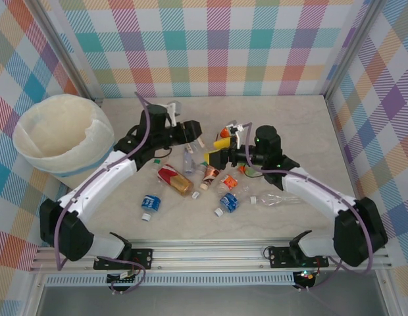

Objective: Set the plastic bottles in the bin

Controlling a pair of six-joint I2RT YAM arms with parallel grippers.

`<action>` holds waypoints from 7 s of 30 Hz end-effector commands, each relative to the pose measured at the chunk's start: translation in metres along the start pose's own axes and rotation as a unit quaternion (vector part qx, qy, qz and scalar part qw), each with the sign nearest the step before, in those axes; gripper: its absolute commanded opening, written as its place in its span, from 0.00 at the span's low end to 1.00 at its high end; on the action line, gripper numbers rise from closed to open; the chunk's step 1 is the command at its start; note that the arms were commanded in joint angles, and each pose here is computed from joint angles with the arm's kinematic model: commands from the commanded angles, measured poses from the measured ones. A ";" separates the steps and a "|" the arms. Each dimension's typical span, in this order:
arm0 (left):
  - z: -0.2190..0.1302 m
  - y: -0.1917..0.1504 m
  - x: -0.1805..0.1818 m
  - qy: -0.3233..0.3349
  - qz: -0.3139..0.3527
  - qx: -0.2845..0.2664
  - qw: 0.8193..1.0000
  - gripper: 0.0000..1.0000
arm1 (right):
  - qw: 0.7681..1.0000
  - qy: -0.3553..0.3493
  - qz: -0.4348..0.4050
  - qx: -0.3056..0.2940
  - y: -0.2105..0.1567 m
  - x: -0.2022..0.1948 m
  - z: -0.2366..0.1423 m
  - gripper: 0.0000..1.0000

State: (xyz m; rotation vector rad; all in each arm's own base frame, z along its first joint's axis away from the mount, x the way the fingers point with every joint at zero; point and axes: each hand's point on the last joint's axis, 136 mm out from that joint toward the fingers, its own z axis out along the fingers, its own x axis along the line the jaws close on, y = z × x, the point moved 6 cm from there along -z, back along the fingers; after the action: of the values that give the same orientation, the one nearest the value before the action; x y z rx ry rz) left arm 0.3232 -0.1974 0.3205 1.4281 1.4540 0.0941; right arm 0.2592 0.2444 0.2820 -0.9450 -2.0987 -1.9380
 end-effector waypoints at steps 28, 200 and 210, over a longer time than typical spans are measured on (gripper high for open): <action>-0.261 0.141 0.194 0.553 -0.035 -0.365 0.748 0.54 | 0.957 -0.281 -0.043 -0.062 0.008 -0.039 -0.048 1.00; 0.035 -0.111 -0.065 -0.147 0.124 0.085 0.978 0.55 | 0.980 -0.113 0.120 -0.113 0.043 0.002 -0.039 0.81; 0.034 -0.106 -0.043 -0.065 0.134 0.046 0.988 0.52 | 0.951 -0.248 0.116 -0.140 0.027 -0.012 -0.076 1.00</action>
State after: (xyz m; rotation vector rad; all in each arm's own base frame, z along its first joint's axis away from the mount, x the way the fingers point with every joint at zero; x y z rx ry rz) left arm 0.2626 -0.2894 0.2500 1.6924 1.1602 0.0082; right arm 0.2590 0.1820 0.3257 -1.6517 -1.8171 -2.0671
